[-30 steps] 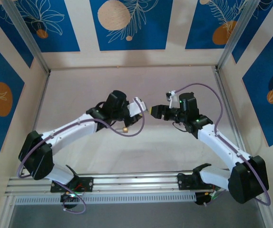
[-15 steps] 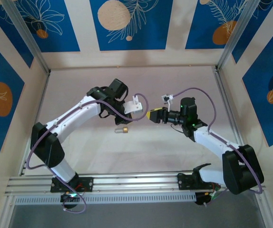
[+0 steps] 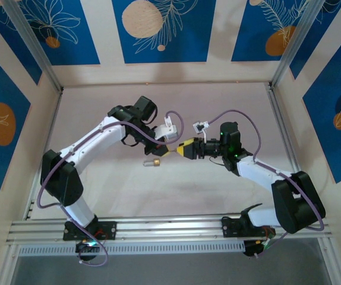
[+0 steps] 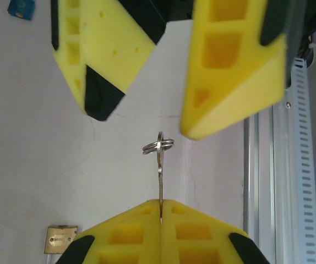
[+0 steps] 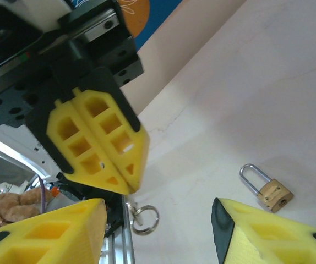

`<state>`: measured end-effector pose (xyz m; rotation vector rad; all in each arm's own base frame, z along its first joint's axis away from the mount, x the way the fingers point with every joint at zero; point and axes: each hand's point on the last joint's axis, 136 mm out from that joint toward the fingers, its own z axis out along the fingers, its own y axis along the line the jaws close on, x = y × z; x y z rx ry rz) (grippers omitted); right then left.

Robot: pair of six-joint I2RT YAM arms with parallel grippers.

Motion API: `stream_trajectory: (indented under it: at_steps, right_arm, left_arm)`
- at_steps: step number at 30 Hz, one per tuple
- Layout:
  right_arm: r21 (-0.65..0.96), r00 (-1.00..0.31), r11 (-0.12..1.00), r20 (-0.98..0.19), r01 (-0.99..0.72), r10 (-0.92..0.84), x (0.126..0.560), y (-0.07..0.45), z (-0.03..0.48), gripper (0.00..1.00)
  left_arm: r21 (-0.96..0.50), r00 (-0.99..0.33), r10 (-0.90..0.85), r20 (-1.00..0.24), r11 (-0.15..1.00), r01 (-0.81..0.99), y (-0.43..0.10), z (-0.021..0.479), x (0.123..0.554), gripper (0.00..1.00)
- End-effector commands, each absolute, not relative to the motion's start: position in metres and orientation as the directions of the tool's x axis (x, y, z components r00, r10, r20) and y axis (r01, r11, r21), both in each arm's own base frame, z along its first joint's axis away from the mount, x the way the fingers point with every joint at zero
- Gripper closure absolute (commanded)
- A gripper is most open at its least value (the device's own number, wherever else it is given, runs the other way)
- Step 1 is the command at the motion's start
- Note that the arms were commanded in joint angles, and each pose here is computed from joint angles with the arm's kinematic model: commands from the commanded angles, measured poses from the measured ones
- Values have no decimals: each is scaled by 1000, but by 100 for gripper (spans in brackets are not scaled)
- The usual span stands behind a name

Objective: Unlock with the key

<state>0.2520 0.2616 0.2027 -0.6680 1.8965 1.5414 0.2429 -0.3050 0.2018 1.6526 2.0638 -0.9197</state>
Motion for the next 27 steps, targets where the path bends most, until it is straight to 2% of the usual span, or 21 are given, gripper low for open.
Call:
stream_trajectory:
  at_steps: [1, 19, 27]
  right_arm:
    - [659, -667, 131, -745, -741, -25, 245, 267, 217, 47]
    - [642, -649, 135, -760, -755, -12, 250, 271, 228, 58]
    - [648, -656, 135, -755, -750, -23, 249, 272, 225, 72]
  left_arm:
    - [-302, -282, 693, -663, 97, 948, -310, 208, 246, 100]
    - [-326, -304, 672, -675, 98, 940, -312, 206, 246, 100]
    - [-318, -304, 666, -681, 105, 942, -311, 206, 249, 100]
